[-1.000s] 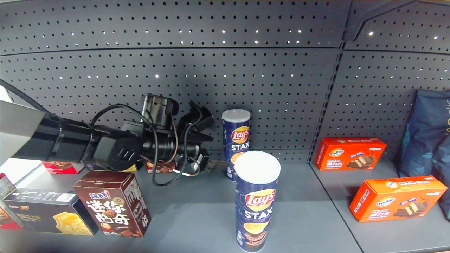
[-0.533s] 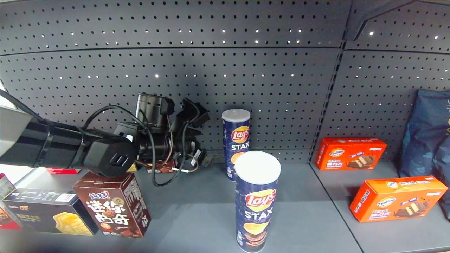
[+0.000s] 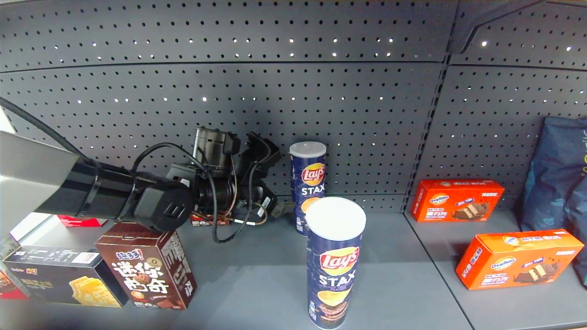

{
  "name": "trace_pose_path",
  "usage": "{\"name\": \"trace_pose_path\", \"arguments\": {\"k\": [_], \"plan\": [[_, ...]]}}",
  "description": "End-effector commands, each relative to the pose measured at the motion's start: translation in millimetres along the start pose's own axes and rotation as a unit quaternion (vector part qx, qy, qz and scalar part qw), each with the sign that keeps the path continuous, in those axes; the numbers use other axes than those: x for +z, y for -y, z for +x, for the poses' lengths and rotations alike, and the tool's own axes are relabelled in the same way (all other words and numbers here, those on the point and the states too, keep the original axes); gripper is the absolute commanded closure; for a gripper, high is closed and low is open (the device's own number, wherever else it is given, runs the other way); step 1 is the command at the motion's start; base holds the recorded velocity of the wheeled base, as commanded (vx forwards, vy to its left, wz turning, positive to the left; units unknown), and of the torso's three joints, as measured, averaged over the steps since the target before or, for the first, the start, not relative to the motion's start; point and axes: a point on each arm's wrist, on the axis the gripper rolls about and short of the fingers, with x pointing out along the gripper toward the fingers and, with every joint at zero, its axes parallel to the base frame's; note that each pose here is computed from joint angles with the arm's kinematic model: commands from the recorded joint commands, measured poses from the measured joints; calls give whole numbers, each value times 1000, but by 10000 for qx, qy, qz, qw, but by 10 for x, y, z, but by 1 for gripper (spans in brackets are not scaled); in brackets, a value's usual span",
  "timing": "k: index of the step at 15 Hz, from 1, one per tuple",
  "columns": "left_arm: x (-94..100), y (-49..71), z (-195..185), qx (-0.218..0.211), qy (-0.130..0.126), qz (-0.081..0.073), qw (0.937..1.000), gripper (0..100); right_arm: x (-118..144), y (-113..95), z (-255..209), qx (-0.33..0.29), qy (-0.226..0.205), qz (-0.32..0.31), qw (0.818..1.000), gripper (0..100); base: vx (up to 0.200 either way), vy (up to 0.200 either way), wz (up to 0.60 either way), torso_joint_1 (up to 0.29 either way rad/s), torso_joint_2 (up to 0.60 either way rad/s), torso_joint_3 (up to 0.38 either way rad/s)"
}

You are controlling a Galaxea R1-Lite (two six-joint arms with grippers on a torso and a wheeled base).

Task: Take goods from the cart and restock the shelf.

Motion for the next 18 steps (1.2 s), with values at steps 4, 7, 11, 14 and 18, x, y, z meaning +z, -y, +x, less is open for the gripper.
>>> {"name": "trace_pose_path", "arguments": {"k": [4, 7, 11, 14, 18], "plan": [[-42, -26, 83, 21, -61, -21, 10000, 0, 1, 0, 1, 2, -1, -1, 10000, 0, 0, 0, 0, 0, 0, 0], [-60, -23, 107, 10, -89, -19, 10000, 0, 1, 0, 1, 2, -1, -1, 10000, 0, 0, 0, 0, 0, 0, 0], [-34, -30, 84, 91, 33, 8, 10000, 0, 0, 0, 1, 2, -9, -1, 10000, 0, 0, 0, 0, 0, 0, 0], [131, -75, -136, 228, 305, 54, 9993, 0, 1, 0, 1, 2, -1, -1, 10000, 0, 0, 0, 0, 0, 0, 0], [273, -149, -666, 521, 608, 38, 9968, 0, 1, 0, 1, 2, -1, -1, 10000, 0, 0, 0, 0, 0, 0, 0]]}}
